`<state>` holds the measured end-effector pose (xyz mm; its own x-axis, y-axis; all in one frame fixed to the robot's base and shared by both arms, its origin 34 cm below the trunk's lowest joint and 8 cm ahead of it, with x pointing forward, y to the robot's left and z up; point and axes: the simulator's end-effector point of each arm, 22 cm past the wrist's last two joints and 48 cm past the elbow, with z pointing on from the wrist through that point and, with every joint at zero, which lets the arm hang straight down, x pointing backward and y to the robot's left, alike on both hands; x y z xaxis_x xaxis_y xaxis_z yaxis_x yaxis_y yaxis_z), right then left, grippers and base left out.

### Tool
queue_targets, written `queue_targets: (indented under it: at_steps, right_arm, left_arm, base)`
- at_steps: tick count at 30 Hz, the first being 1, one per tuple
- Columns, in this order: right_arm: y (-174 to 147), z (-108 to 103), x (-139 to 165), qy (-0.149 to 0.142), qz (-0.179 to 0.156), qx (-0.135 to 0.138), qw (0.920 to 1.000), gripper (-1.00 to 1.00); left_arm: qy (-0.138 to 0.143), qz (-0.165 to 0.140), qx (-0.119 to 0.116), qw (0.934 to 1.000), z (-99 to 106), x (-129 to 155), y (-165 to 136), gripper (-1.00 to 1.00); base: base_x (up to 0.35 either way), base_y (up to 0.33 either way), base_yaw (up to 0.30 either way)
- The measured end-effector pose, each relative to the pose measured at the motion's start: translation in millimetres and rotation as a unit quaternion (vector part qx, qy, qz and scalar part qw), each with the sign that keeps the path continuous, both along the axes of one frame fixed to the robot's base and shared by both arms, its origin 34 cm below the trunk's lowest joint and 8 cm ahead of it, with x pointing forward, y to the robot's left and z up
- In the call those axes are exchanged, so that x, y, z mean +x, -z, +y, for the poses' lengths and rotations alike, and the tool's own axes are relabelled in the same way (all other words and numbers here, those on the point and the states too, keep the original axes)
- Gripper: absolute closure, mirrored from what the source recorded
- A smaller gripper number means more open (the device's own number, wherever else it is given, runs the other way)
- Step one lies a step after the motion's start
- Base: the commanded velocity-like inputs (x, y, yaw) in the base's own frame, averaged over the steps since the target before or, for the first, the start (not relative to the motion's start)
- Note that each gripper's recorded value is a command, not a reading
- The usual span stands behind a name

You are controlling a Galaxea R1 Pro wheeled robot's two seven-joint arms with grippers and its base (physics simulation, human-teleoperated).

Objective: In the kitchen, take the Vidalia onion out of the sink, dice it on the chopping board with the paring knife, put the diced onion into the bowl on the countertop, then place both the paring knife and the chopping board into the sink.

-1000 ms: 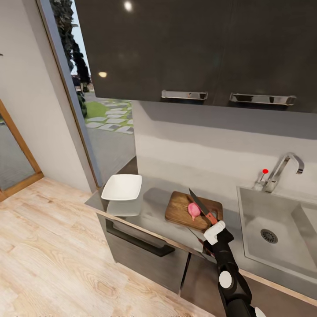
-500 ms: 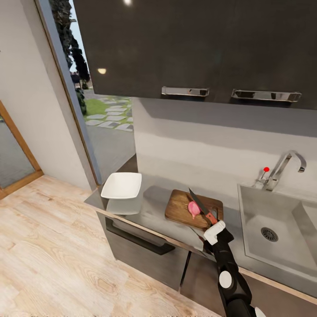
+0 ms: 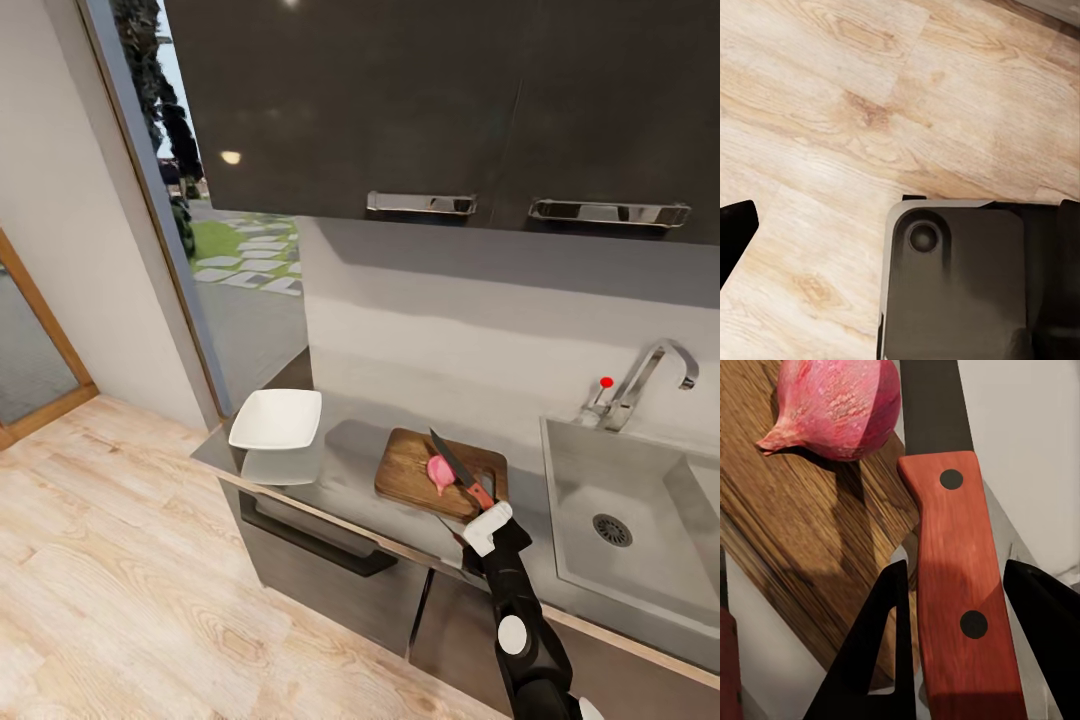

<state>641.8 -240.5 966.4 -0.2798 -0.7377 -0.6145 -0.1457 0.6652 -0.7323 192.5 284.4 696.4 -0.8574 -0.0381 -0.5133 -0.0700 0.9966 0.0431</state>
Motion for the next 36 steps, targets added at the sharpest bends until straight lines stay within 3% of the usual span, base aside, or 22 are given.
queue_targets:
  at_steps: [36]
  right_arm:
    - [0.7,0.2,-0.1,0.0,0.001,0.001,1.0,1.0]
  left_arm:
    - [0.0,0.003,0.0,1.0,0.1,-2.1,0.8,-1.0]
  base:
    - [0.0,0.0,0.0]
